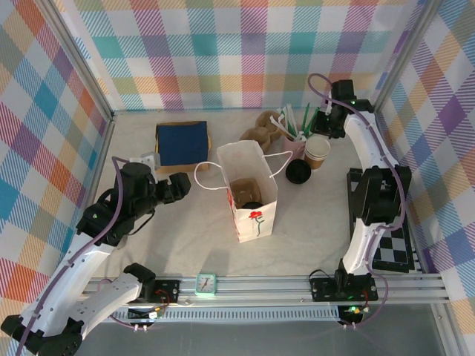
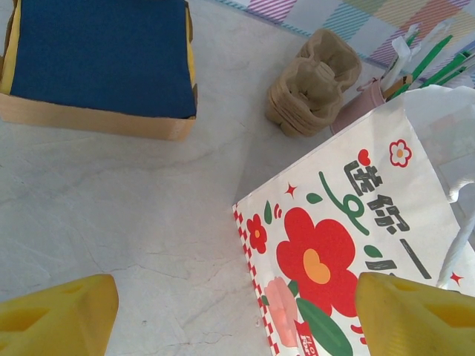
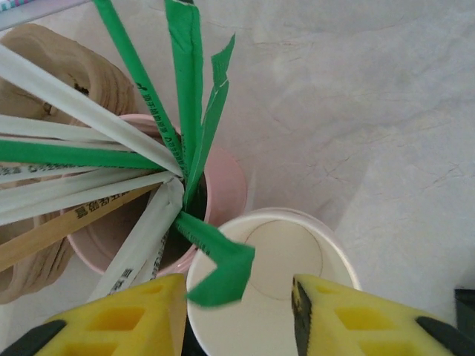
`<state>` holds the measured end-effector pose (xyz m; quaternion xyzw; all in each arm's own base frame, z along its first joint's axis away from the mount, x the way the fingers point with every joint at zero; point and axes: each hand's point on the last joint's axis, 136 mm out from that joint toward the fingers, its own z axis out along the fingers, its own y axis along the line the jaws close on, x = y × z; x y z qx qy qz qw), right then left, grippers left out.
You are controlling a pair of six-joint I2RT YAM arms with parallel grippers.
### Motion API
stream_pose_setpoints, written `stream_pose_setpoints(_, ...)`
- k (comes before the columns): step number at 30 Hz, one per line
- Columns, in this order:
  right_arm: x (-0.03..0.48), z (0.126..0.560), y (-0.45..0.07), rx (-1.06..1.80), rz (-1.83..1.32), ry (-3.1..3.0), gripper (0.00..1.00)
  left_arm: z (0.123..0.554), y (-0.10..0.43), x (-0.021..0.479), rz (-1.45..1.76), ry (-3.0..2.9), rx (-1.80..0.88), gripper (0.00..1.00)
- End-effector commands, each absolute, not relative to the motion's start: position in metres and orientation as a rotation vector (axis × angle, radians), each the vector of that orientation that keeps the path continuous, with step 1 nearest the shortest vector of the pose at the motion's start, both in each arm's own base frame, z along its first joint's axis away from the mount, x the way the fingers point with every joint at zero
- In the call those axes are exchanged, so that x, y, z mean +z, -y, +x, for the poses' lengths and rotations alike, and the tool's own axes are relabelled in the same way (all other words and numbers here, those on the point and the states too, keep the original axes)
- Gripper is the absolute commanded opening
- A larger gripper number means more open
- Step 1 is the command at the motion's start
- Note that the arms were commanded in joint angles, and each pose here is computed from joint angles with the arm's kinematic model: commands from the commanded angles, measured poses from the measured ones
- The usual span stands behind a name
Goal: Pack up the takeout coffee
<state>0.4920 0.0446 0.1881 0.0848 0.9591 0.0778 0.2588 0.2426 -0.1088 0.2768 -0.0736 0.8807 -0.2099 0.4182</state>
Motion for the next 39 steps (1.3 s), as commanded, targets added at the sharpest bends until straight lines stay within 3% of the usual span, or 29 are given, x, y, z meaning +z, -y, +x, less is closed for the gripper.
stream_pose_setpoints(1, 0.192, 0.507, -0.047, 0.248, 0.249, -2.561, 0.38, 0.244, 0.103, 0.281, -0.175, -2.194, -0.493, 0.83)
stream_pose_setpoints(8, 0.190, 0.511, -0.047, 0.251, 0.238, -2.549, 0.18, 0.247, 0.104, 0.279, -0.175, -2.203, -0.486, 0.83)
stream_pose_setpoints(21, 0.229, 0.500, -0.041, 0.210, 0.220, -2.447, 0.00, 0.252, 0.108, 0.276, -0.172, -2.214, -0.488, 0.83)
stream_pose_setpoints(39, 0.259, 0.493, -0.038, 0.172, 0.177, -2.380, 0.00, 0.252, 0.109, 0.280, -0.168, -2.206, -0.498, 0.83)
